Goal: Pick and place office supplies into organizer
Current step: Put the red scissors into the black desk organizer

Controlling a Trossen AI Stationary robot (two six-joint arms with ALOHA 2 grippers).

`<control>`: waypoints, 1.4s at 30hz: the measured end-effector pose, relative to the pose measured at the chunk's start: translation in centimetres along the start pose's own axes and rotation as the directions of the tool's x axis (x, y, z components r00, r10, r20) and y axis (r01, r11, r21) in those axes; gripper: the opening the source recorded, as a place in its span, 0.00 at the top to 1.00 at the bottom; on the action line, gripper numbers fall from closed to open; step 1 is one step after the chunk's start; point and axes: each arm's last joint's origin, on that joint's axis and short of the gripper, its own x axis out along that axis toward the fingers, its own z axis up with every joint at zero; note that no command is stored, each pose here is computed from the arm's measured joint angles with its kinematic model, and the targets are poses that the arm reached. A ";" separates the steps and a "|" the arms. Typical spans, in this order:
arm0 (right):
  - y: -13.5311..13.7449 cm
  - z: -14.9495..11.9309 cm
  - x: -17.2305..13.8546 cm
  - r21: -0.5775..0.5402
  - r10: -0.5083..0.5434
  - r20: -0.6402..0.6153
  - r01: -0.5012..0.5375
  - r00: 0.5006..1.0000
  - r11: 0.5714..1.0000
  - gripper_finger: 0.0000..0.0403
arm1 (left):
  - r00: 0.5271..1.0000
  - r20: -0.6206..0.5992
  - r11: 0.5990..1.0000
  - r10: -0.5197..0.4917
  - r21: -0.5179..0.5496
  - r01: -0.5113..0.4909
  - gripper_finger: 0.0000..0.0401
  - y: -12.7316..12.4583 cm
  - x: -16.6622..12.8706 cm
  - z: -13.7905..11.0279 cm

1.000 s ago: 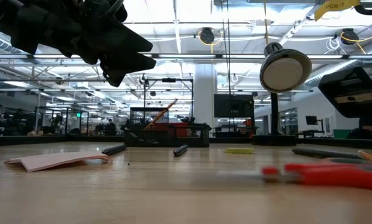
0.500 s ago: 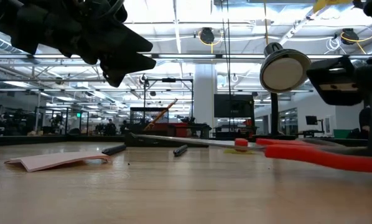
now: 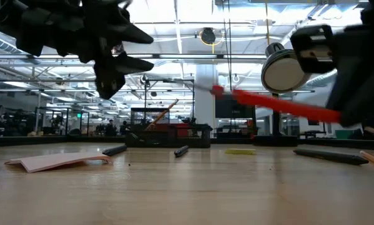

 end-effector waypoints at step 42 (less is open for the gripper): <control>-5.7 0.6 1.4 -0.065 -0.081 0.038 0.083 0.996 0.994 0.94 | 0.975 -0.207 0.853 -0.081 -0.521 -0.039 0.55 -1.0 -0.2 -2.2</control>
